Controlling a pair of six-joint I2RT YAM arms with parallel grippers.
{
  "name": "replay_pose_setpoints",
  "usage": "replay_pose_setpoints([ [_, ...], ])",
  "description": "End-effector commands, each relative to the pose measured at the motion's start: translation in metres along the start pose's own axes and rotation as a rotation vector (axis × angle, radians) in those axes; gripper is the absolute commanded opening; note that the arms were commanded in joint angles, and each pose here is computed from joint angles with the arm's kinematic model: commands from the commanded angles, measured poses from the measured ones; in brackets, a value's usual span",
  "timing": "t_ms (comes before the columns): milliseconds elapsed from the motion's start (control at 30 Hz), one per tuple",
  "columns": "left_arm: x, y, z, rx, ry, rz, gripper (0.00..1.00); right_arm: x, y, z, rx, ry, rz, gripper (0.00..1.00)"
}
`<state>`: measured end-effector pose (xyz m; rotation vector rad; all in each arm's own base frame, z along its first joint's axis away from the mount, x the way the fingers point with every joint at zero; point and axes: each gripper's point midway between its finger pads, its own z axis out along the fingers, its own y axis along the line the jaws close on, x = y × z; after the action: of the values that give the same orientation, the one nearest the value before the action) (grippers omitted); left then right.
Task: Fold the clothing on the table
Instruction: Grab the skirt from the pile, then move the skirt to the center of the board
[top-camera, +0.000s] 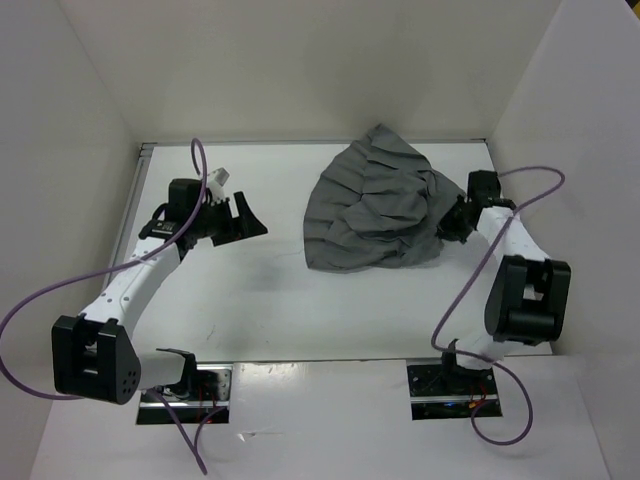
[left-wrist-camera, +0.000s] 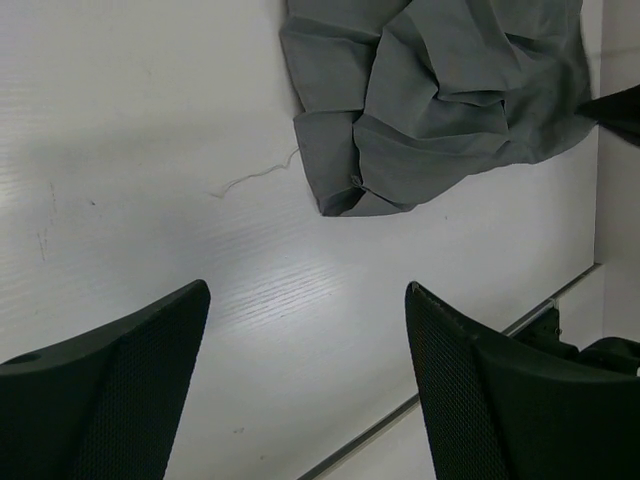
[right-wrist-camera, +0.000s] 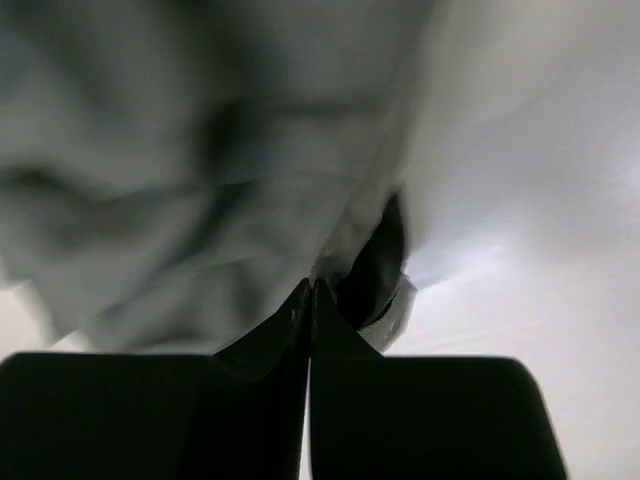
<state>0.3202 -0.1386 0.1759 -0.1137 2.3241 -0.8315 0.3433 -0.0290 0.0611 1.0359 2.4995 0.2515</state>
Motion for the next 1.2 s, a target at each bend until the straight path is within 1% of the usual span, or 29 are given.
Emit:
replay_pose_setpoints([
  [0, -0.015, -0.003, -0.006, 0.01, -0.055, 0.068, 0.86, -0.048, 0.121, -0.13, -0.414, -0.316, -0.241, 0.0],
  [67, -0.021, -0.004, -0.007, 0.003, -0.063, 0.081, 0.86, -0.057, 0.149, -0.227, -0.556, -0.5, -0.316, 0.0],
  [167, -0.028, -0.005, -0.011, 0.001, -0.075, 0.08, 0.86, -0.052, 0.154, -0.307, -0.649, -0.624, -0.387, 0.0],
  [233, -0.029, -0.007, -0.009, 0.01, -0.07, 0.079, 0.86, -0.038, 0.155, -0.338, -0.723, -0.653, -0.452, 0.0],
  [300, -0.03, -0.008, -0.008, 0.018, -0.066, 0.089, 0.86, -0.017, 0.161, -0.361, -0.833, -0.639, -0.511, 0.0],
  [333, -0.031, -0.011, -0.01, 0.026, -0.061, 0.089, 0.86, -0.008, 0.159, -0.384, -0.882, -0.675, -0.535, 0.0],
  [433, -0.028, -0.01, -0.01, 0.022, -0.051, 0.083, 0.86, 0.012, 0.158, -0.421, -0.972, -0.722, -0.611, 0.0],
  [467, -0.026, -0.009, -0.01, 0.019, -0.044, 0.079, 0.86, 0.02, 0.153, -0.439, -0.998, -0.767, -0.641, 0.0],
  [600, -0.031, -0.012, -0.017, 0.022, -0.069, 0.085, 0.86, 0.031, 0.148, -0.46, -1.047, -0.802, -0.668, 0.0],
  [633, -0.032, -0.014, -0.02, 0.026, -0.079, 0.082, 0.86, 0.036, 0.151, -0.457, -1.071, -0.776, -0.679, 0.0],
  [733, -0.029, -0.016, -0.024, 0.032, -0.089, 0.063, 0.86, 0.028, 0.166, -0.436, -1.096, -0.714, -0.667, 0.0],
  [767, -0.029, -0.016, -0.024, 0.032, -0.089, 0.063, 0.86, 0.022, 0.172, -0.431, -1.099, -0.719, -0.669, 0.0],
  [800, -0.024, -0.013, -0.022, 0.028, -0.078, 0.046, 0.86, 0.013, 0.18, -0.412, -1.084, -0.673, -0.645, 0.0],
  [867, -0.022, -0.013, -0.022, 0.027, -0.077, 0.036, 0.86, 0.004, 0.193, -0.381, -1.057, -0.619, -0.617, 0.0],
  [933, -0.017, -0.01, -0.021, 0.023, -0.067, 0.021, 0.86, -0.011, 0.211, -0.331, -0.99, -0.53, -0.585, 0.0],
  [967, -0.015, -0.008, -0.021, 0.014, -0.07, 0.02, 0.86, -0.022, 0.216, -0.306, -0.913, -0.519, -0.546, 0.0],
  [1000, -0.012, -0.006, -0.02, 0.011, -0.062, 0.016, 0.86, -0.022, 0.221, -0.28, -0.861, -0.46, -0.533, 0.0],
  [1033, -0.012, -0.006, -0.02, 0.011, -0.062, 0.007, 0.86, -0.028, 0.234, -0.237, -0.809, -0.378, -0.543, 0.01],
  [1067, -0.011, -0.004, -0.02, 0.0, -0.059, 0.002, 0.86, -0.039, 0.235, -0.212, -0.741, -0.366, -0.518, 0.03],
  [1100, -0.011, -0.004, -0.02, -0.001, -0.059, 0.002, 0.86, -0.045, 0.238, -0.192, -0.704, -0.341, -0.507, 0.03],
  [1133, -0.011, -0.004, -0.02, -0.001, -0.059, 0.002, 0.86, -0.055, 0.248, -0.162, -0.66, -0.3, -0.496, 0.03],
  [1167, -0.013, -0.005, -0.02, 0.003, -0.067, 0.007, 0.86, -0.063, 0.252, -0.15, -0.629, -0.3, -0.487, 0.12],
])
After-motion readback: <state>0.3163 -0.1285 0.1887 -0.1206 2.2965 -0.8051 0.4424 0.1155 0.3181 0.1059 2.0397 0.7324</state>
